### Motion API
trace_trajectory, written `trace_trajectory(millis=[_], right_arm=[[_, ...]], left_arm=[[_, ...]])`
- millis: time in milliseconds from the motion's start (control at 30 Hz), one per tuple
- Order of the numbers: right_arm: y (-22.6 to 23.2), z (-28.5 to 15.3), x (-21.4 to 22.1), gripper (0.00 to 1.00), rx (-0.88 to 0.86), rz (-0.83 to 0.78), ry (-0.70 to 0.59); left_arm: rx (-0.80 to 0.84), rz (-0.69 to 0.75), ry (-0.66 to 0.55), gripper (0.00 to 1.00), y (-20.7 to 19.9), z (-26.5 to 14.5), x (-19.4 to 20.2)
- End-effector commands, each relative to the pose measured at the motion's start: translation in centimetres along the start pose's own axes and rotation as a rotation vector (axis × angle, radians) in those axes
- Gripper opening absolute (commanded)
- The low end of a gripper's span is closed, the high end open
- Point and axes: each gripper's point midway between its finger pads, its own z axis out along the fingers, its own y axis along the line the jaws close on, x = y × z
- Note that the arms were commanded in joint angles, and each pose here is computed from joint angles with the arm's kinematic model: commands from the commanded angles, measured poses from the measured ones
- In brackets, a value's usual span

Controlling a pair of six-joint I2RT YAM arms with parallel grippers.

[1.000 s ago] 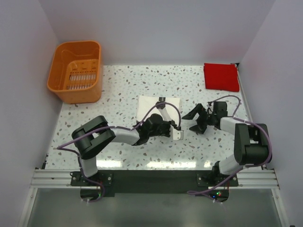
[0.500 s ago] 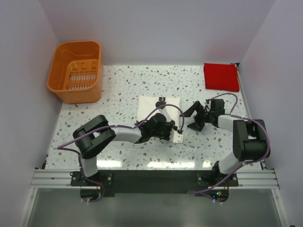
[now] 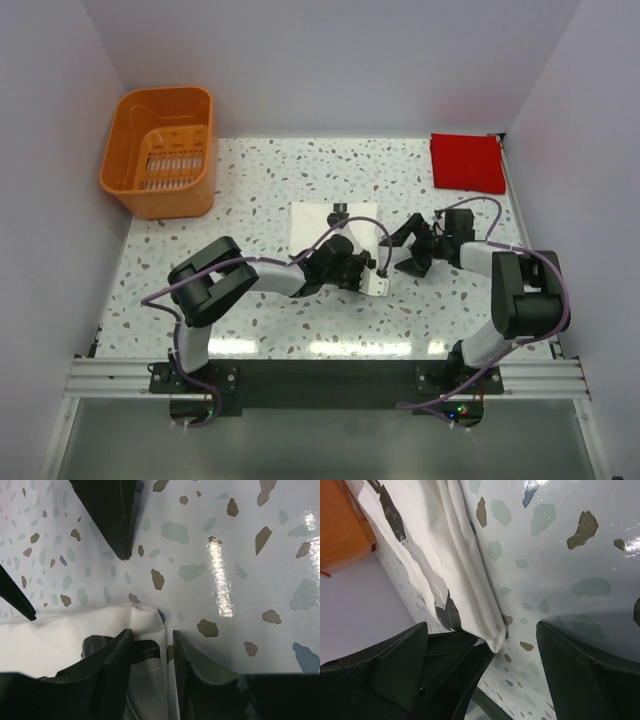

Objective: Fold and stack the t-shirts
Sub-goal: Neatly place the folded tshirt to the corner

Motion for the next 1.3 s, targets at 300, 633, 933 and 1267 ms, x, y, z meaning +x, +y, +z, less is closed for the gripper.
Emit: trace_trajectory(millis=[300, 633, 933, 1267], right_arm=[[-0.4, 0.7, -0.8, 0.93, 0.017, 0.005, -0.023], [0.1, 2.2, -1.0, 0.94, 0.001, 0.037, -0.011], [2.7, 5.2, -0.9, 0.94, -0.067, 0.05, -0.019], [2.9, 9.0, -3.4, 0.86, -0.033, 0.092, -0.1]], left_arm=[[0.071, -0.038, 0.099, 0.09, 0.3, 2.1, 2.6], [-0.002, -0.088, -0.062, 0.0, 3.9, -0.5, -2.7], [-0.012, -0.085, -0.12, 0.0, 4.9, -1.6, -5.0], [-0.023, -0.091, -0.127, 0.0, 5.4, -2.2, -5.0]])
